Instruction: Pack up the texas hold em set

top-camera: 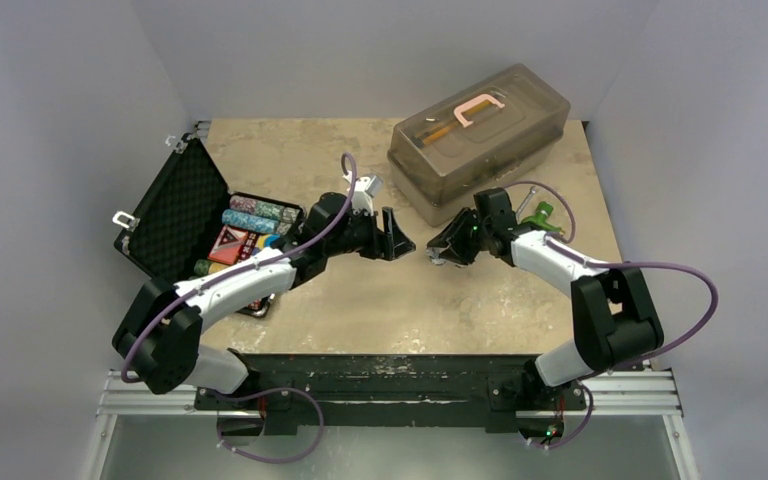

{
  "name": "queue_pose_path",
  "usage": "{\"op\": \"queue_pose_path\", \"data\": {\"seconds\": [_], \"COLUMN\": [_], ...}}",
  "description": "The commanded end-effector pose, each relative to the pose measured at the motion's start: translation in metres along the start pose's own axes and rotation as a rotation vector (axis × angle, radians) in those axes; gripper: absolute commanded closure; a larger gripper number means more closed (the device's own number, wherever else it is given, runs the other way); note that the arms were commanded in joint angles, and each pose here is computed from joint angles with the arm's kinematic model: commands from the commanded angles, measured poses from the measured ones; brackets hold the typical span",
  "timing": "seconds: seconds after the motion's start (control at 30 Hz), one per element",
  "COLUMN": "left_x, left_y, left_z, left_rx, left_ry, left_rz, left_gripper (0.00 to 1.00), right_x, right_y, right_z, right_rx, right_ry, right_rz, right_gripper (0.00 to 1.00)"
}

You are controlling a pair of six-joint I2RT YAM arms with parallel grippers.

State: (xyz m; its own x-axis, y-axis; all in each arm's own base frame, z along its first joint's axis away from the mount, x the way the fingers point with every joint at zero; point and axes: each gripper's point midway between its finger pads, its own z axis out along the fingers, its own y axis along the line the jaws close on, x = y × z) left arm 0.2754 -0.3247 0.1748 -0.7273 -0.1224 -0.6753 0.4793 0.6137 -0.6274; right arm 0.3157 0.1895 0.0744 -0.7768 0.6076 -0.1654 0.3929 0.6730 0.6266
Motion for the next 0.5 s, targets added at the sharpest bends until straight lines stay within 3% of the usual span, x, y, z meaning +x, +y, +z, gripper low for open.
{"op": "queue_pose_path", "data": {"seconds": [0.0,0.27,0.47], "left_x": [-0.023,-0.023,-0.019], "left_y": [0.002,0.016,0.021], "left_z": [0.003,0.005,0.006], "left_rx": [-0.031,-0.106,-0.132], "left_ry": [-0.117,-0.121,-0.097], "left_rz": [0.088,0.129,0.134], "left_gripper": [0.34,0.41,0.52], "right_x": [0.014,0.032,0.035], "right_y": [0.038,0.076,0.094], "right_z": [-0.001,-0.001,-0.003], "right_rx": [-0.13,-0.232,-0.27], "right_ry": [0.05,0.08,0.077], "right_rz": [0.076,0.155,0.193], "right_gripper": [0.76,0.76,0.76]}}
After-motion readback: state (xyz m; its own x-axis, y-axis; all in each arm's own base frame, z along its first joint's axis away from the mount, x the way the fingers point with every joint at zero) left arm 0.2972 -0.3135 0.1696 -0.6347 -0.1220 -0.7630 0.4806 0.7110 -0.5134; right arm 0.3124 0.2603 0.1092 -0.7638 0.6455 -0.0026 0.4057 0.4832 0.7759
